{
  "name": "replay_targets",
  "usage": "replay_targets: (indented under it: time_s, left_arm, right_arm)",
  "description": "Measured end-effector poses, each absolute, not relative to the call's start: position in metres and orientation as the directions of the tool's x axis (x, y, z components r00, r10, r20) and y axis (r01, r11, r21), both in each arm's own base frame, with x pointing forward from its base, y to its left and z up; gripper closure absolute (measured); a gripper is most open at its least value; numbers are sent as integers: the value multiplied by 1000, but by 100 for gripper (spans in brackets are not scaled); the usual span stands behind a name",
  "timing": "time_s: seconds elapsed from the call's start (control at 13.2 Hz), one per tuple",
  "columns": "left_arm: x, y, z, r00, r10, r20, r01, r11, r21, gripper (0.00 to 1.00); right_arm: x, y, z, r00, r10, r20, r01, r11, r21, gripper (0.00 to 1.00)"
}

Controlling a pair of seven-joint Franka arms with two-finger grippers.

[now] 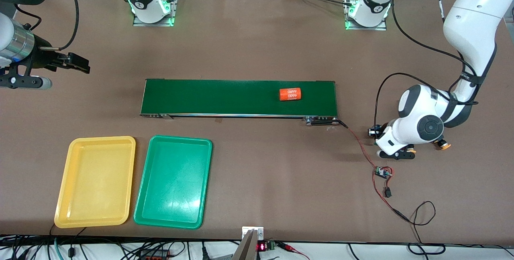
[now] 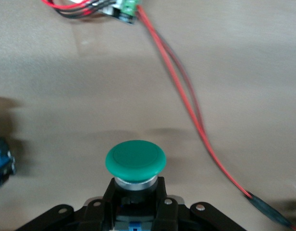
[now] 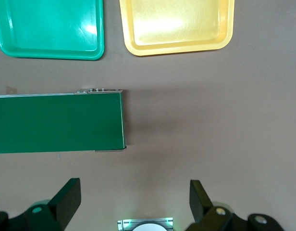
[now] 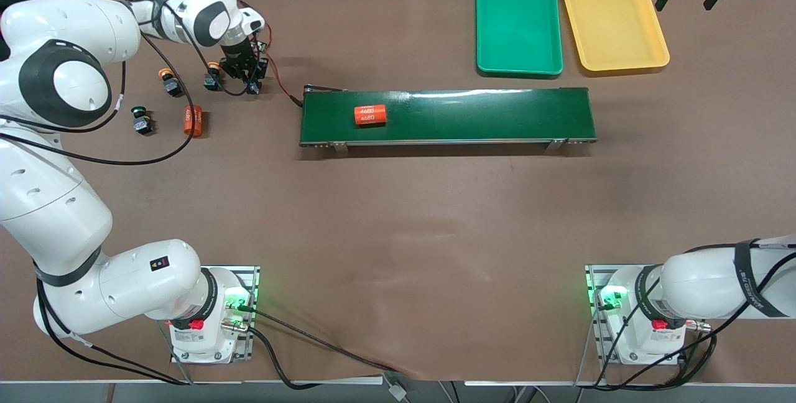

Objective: Sort buttons by color to trays
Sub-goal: 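Place the green button on the conveyor with the left gripper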

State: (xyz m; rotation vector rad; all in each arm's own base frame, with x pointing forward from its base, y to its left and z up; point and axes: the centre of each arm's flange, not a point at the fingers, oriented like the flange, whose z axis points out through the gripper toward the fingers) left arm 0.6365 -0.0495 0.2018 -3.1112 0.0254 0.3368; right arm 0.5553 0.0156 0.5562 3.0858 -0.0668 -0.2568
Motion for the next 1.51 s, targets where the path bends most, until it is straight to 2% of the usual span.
replay_targets:
  time_s: [0.45,0.91,1.21,1.28,1.51]
  left_arm:
    - [583,-230,288,964,15,-265,13,-1000,-9,67]
    - [541,-309,261,951,14,-309,14,-1000,-4,67]
    - [539,-310,256,948,41,-316,39,-999,-12,67]
    - [540,-309,255,948,44,-317,42,-999,-13,61]
    - [540,-308,255,947,54,-317,52,-999,-16,32]
  right_arm:
    - [555,16,556,985,-47,-164,-39,-998,48,0]
    - [555,16,556,985,-47,-164,-39,-998,48,0]
    - [555,16,556,985,-47,-164,-39,-998,48,0]
    - [555,16,556,985,-47,-164,-39,-998,48,0]
    - [555,16,556,985,-47,-164,-40,-998,48,0]
